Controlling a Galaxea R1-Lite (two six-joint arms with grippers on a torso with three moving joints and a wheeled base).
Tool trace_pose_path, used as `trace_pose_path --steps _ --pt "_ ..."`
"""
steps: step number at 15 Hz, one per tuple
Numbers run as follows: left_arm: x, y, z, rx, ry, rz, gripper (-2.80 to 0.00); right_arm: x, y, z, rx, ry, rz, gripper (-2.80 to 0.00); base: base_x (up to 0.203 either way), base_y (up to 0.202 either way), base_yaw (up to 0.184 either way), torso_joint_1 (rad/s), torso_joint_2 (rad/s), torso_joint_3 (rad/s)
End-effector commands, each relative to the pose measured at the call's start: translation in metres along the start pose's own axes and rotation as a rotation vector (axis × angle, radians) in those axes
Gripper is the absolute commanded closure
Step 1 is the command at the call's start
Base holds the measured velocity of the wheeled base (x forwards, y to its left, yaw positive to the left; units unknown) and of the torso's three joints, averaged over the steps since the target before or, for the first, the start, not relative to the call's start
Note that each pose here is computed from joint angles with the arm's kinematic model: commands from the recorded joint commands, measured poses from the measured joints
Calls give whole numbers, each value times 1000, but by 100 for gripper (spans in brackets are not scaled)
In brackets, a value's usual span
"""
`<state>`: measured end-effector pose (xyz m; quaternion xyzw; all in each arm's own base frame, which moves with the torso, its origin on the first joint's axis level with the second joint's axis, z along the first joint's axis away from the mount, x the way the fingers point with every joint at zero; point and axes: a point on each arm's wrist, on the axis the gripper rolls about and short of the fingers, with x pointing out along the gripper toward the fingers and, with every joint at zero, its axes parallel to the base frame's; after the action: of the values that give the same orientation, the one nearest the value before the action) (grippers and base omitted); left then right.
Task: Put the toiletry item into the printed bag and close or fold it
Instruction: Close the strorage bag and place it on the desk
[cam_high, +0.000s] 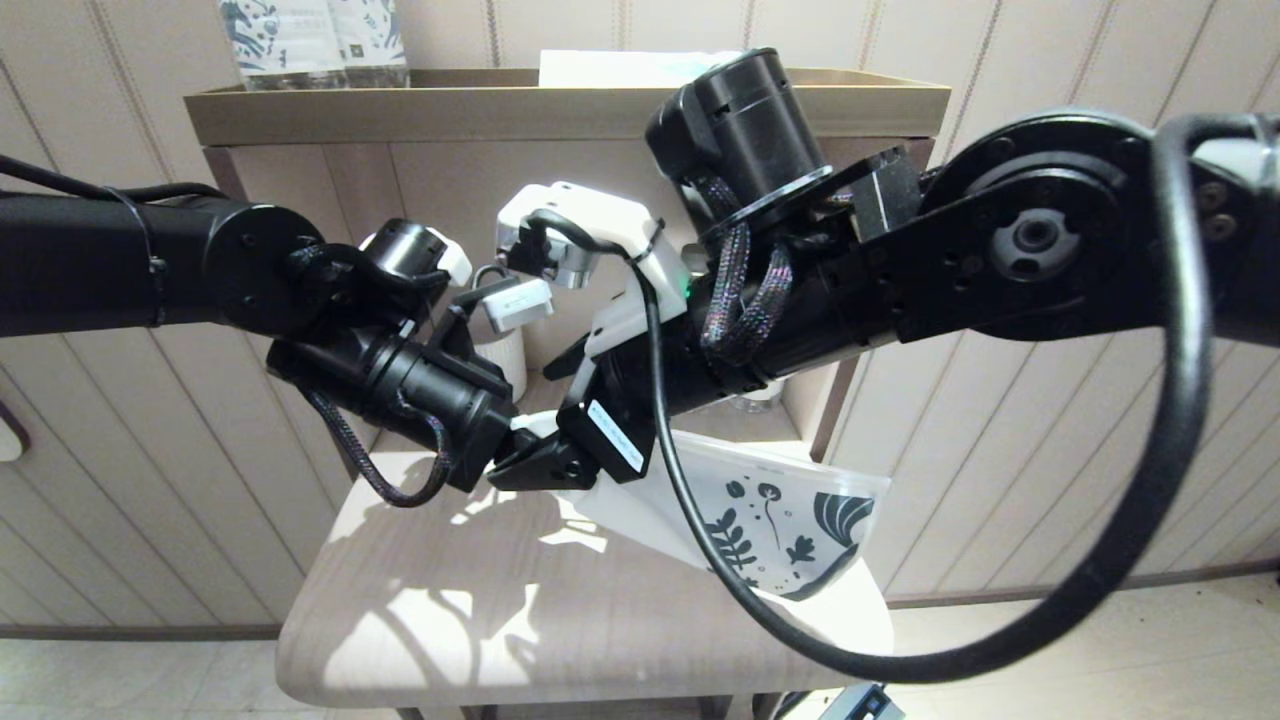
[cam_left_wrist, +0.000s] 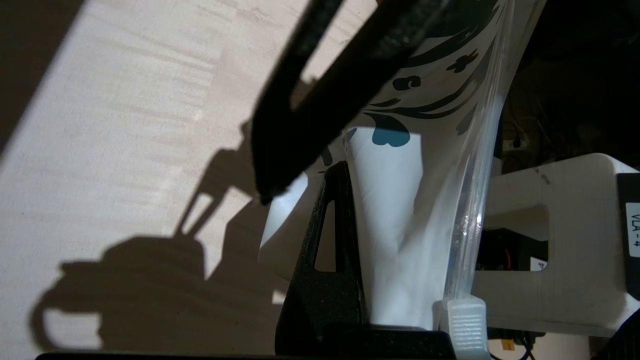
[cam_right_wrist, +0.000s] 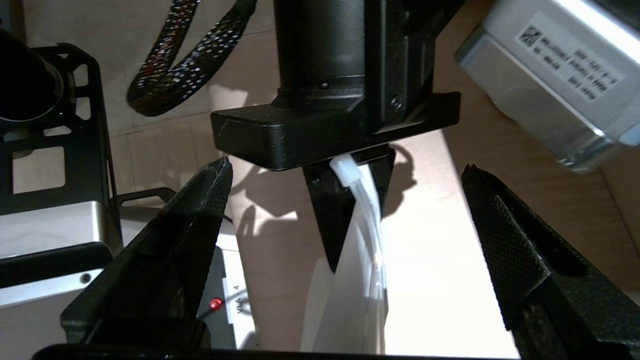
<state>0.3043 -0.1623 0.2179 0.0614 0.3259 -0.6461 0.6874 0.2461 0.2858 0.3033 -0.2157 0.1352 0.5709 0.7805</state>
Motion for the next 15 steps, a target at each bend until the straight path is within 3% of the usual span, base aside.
trace_pose_path --steps 1,4,5,15 --pt "2 2 -1 -6 3 -8 0 5 -4 -4 4 9 -3 -280 0 0 0 0 0 0" --pt "4 4 -1 -8 6 -10 0 6 -6 -5 4 13 -6 -280 0 0 0 0 0 0" --pt "4 5 -2 -9 6 -9 0 7 -6 -6 5 14 -5 0 0 0 0 0 0 0" --pt "4 5 -1 -11 2 -14 0 15 -8 -9 6 22 -2 0 0 0 0 0 0 0"
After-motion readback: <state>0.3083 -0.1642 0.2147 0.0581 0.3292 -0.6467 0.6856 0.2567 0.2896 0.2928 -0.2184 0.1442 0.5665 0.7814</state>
